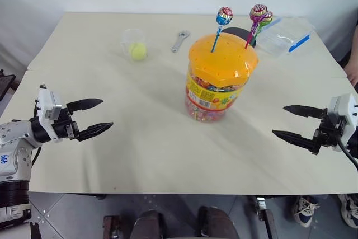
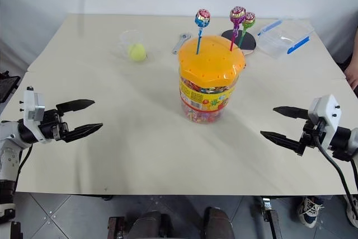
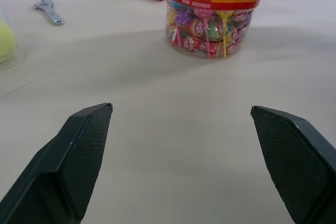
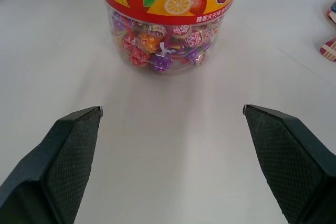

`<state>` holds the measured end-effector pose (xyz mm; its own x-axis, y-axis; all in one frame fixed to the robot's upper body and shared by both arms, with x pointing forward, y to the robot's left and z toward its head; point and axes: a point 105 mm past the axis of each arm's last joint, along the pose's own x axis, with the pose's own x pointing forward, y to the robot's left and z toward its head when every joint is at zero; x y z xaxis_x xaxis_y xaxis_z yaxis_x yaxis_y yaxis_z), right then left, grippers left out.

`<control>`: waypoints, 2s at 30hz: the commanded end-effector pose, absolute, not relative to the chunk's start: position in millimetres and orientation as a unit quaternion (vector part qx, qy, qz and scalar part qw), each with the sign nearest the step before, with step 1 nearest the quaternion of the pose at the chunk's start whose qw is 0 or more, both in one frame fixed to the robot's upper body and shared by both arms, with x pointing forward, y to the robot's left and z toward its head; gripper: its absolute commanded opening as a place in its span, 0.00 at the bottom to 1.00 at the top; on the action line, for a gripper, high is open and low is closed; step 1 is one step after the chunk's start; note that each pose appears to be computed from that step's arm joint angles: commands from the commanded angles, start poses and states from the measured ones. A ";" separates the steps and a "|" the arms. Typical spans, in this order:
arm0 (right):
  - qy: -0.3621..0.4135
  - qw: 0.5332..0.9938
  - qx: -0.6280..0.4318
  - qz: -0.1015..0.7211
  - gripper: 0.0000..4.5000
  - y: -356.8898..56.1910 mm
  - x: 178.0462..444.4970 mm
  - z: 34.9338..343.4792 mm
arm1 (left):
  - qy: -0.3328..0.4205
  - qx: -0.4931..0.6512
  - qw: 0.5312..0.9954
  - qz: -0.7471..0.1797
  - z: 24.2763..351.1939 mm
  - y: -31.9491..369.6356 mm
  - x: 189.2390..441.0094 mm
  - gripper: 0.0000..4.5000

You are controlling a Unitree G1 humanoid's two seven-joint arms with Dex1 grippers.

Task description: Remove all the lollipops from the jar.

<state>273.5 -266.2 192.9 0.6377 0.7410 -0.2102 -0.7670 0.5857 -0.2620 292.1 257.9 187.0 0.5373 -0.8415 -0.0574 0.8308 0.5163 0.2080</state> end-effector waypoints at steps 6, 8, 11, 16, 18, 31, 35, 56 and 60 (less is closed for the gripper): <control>0.009 0.888 -0.179 0.424 1.00 -266.3 273.4 210.7 | -0.046 0.115 0.885 -0.450 212.1 261.5 299.8 1.00; 0.005 0.886 -0.180 0.428 1.00 -264.8 272.6 213.9 | -0.049 0.124 0.884 -0.449 215.2 258.1 300.8 1.00; -0.007 0.883 -0.177 0.435 1.00 -261.2 269.7 222.4 | -0.048 0.113 0.869 -0.480 223.4 247.3 297.3 1.00; -0.029 0.879 -0.170 0.445 1.00 -254.6 264.7 237.9 | -0.069 0.144 0.848 -0.505 247.3 221.8 306.4 1.00; -0.052 0.875 -0.167 0.451 1.00 -248.7 261.9 249.4 | -0.111 0.154 0.833 -0.520 269.2 201.5 312.4 1.00; -0.123 0.873 -0.132 0.453 1.00 -224.7 251.6 282.1 | -0.234 0.130 0.696 -0.666 325.6 82.2 340.1 1.00; -0.147 0.878 -0.121 0.438 1.00 -225.2 245.9 291.3 | -0.236 0.118 0.676 -0.688 334.0 55.7 347.9 1.00; -0.182 0.902 -0.123 0.371 1.00 -238.9 231.5 294.5 | -0.202 0.137 0.658 -0.712 335.3 -0.6 365.0 0.19; -0.185 0.903 -0.124 0.368 1.00 -240.1 233.4 294.2 | -0.208 0.140 0.658 -0.710 338.4 -1.2 365.2 0.01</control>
